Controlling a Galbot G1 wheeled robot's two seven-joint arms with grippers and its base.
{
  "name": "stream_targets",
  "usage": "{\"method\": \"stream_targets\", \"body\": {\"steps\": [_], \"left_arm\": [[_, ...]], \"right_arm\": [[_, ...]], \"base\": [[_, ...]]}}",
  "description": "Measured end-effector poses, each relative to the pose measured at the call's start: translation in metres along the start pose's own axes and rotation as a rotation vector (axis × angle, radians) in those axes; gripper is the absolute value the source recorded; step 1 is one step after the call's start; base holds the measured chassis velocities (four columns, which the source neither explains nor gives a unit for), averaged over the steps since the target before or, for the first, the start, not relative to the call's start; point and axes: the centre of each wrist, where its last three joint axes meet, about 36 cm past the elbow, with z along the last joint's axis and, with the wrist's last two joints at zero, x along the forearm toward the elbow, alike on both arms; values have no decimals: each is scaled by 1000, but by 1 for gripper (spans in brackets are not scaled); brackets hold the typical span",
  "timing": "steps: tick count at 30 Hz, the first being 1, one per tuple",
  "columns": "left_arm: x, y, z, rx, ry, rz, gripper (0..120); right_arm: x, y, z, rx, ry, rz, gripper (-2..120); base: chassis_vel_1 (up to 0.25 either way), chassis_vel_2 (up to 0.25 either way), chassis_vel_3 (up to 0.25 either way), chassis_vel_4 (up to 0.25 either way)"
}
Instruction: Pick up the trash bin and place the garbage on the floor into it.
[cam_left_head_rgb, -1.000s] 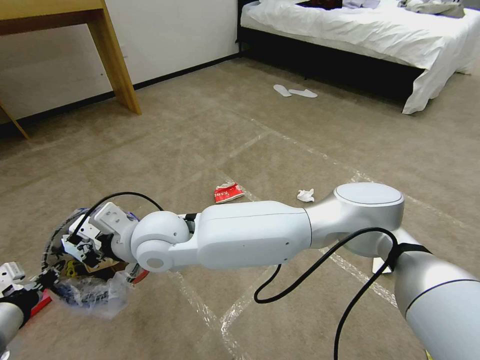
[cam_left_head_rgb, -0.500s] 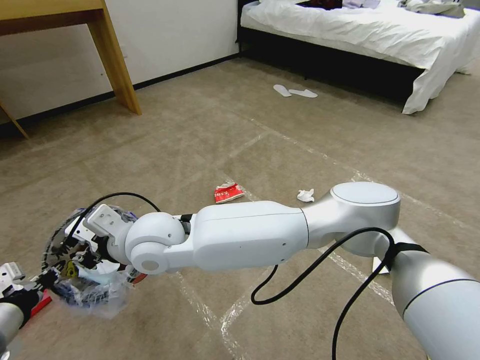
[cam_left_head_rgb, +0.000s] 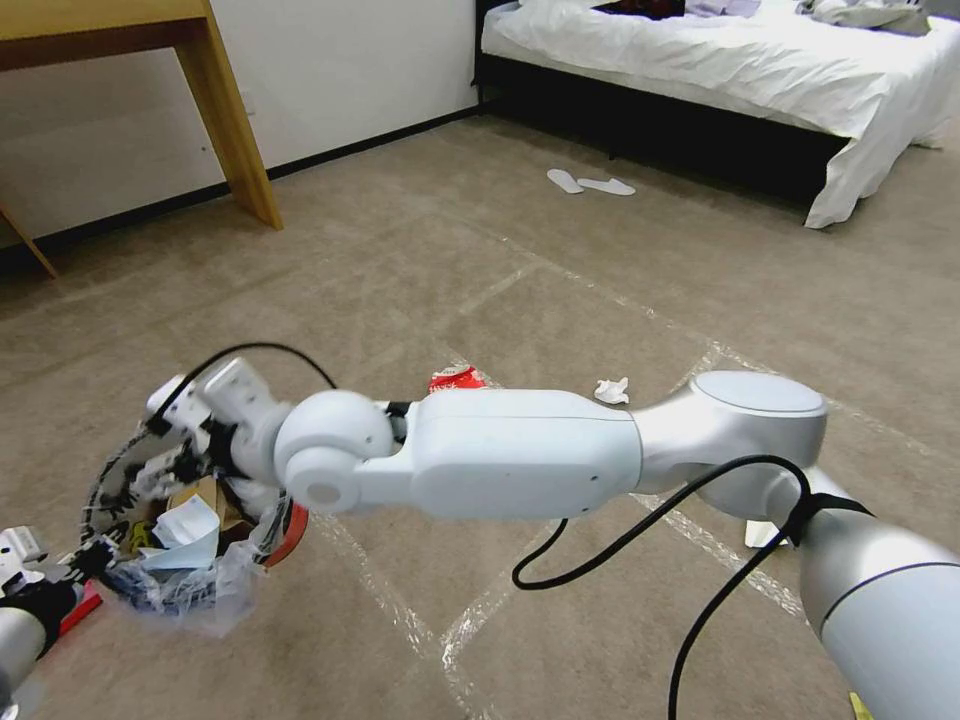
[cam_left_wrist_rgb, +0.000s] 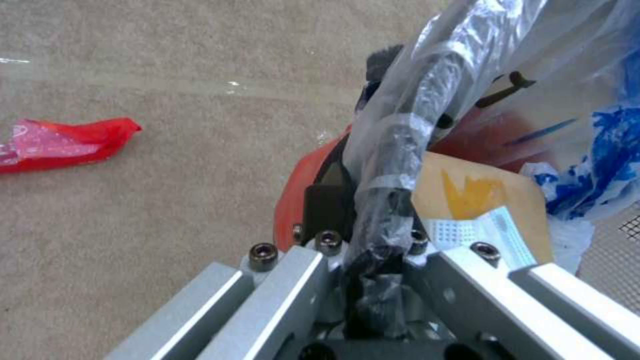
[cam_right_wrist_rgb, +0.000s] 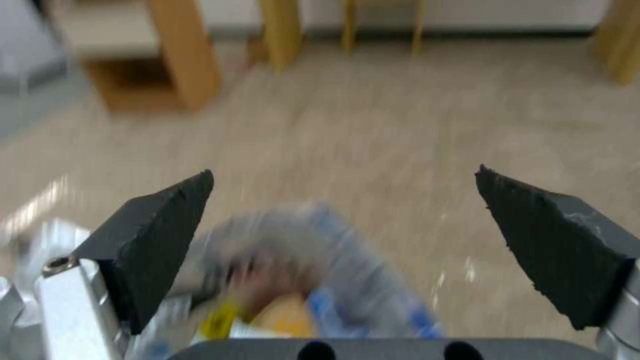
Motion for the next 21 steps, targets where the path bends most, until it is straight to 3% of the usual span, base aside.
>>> {"method": "stream_targets", "body": {"steps": [2, 3, 5, 6, 7, 8, 10, 14, 16, 17, 21], "left_arm": [[0, 1, -1, -2, -3, -4, 0], [0, 1, -1, -2, -3, -4, 0], [1, 0, -3, -5, -10, -4, 0], [1, 0, -3, -5, -10, -4, 0], [2, -1, -4, -9, -17, -2, 0], [2, -1, -4, -9, -17, -2, 0], [5, -3, -6, -12, -29, -1, 0], [6, -4, -6, -14, -36, -1, 0], [8, -6, -4, -18, -46, 4, 0], [8, -6, -4, -18, -46, 4, 0], [8, -7, -4, -26, -50, 0, 0]], "right_arm": [[22, -26, -13, -72, -160, 62, 100], [22, -26, -13, -72, -160, 62, 100], [40, -50, -16, -117, -319, 102, 100], [40, -50, -16, -117, -319, 102, 100], [58, -68, -18, -144, -435, 137, 100], [58, -68, -18, -144, -435, 137, 100], [99, -103, -11, -189, -598, 227, 100], [135, -139, 6, -187, -706, 332, 100], [200, -186, 49, -148, -812, 517, 100], [200, -186, 49, -148, -812, 517, 100], [265, -208, 86, -88, -870, 700, 100]], "base": [[0, 0, 0, 0], [0, 0, 0, 0], [0, 0, 0, 0], [0, 0, 0, 0], [0, 0, 0, 0], [0, 0, 0, 0], [0, 0, 0, 0], [0, 0, 0, 0], [0, 0, 0, 0], [0, 0, 0, 0], [0, 0, 0, 0]]}}
